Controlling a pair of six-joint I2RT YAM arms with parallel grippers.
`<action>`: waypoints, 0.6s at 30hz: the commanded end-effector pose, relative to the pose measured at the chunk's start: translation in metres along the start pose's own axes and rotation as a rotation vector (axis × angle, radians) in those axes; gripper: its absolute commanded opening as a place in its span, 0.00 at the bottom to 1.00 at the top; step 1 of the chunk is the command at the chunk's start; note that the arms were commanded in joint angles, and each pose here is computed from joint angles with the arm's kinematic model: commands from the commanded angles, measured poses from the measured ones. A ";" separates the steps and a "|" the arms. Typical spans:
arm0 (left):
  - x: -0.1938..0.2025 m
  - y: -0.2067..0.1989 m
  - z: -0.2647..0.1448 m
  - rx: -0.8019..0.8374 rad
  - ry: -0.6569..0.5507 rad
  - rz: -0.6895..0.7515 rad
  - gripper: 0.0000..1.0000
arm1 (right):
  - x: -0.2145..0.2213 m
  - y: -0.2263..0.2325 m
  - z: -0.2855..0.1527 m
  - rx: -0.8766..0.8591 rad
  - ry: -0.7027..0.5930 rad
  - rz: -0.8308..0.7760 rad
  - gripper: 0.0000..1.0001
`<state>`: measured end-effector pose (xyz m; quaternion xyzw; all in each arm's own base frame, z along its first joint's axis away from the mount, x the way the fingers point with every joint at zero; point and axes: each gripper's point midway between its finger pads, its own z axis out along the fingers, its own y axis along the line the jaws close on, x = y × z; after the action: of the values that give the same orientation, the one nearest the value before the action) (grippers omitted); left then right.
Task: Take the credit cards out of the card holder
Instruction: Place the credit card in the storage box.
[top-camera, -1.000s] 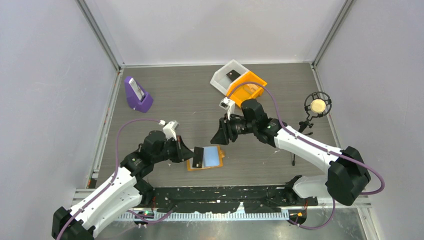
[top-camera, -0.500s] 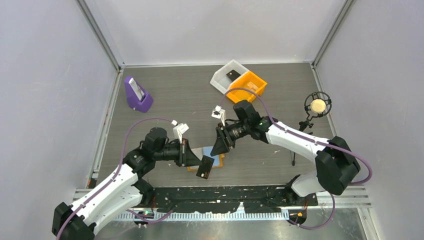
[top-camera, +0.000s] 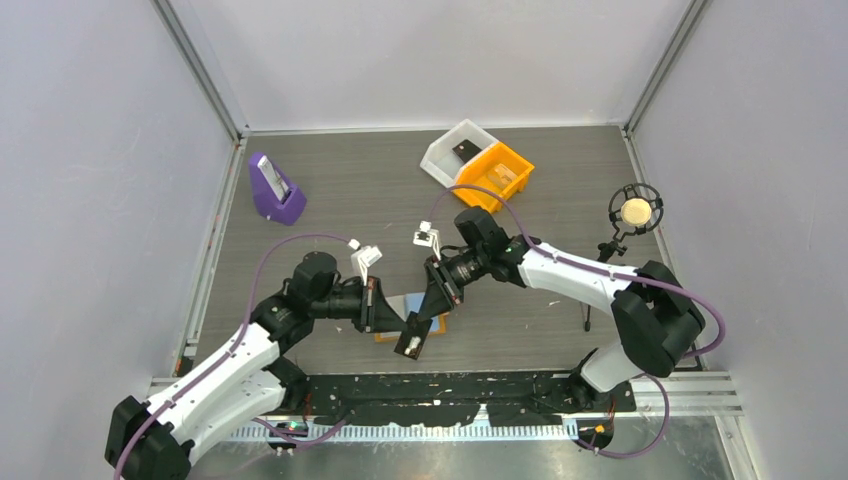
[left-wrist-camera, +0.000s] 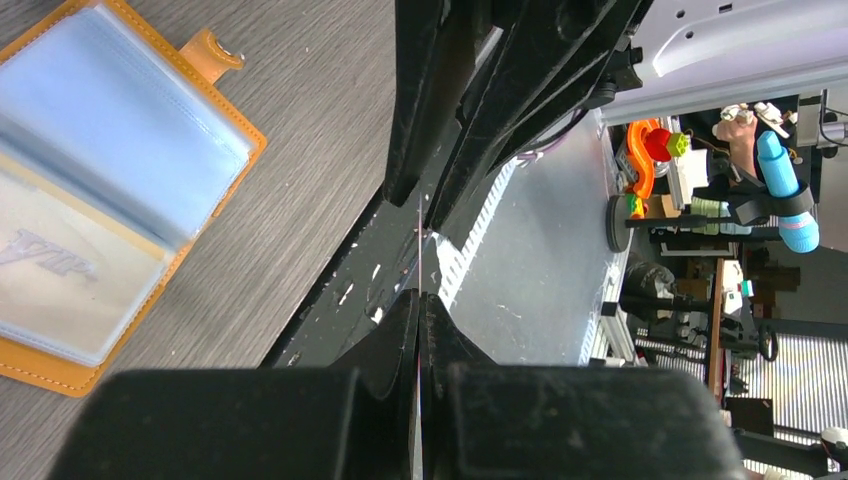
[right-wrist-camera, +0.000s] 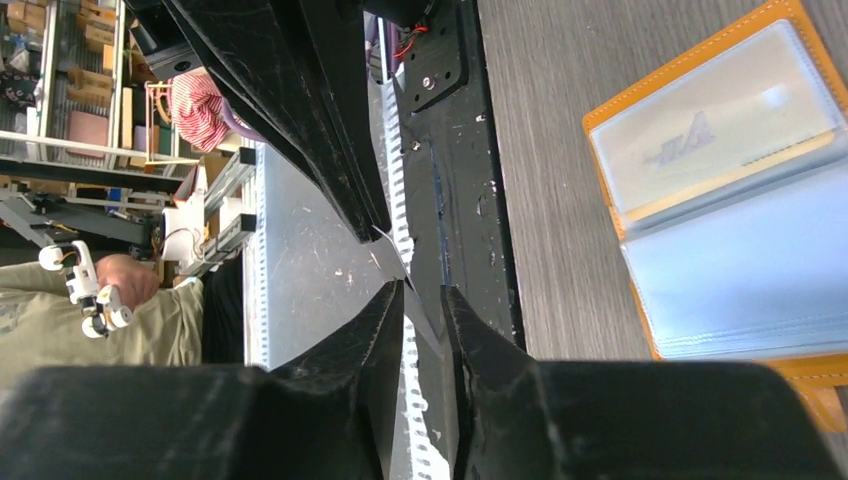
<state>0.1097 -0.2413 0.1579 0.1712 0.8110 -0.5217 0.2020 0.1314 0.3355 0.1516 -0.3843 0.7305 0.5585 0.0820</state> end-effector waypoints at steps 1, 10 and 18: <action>-0.018 -0.020 -0.003 0.066 -0.034 0.080 0.00 | -0.015 0.014 0.001 -0.055 -0.027 -0.069 0.20; -0.023 -0.007 -0.005 -0.038 -0.059 0.077 0.14 | -0.022 0.032 -0.005 -0.099 -0.065 -0.096 0.05; -0.042 0.017 -0.034 -0.294 -0.179 0.120 0.97 | -0.036 0.025 -0.018 -0.005 -0.133 -0.058 0.05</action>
<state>0.1314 -0.2274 0.1670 0.1615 0.8337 -0.4590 0.2611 0.1307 0.3388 0.1740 -0.3756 0.7144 0.5825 0.0962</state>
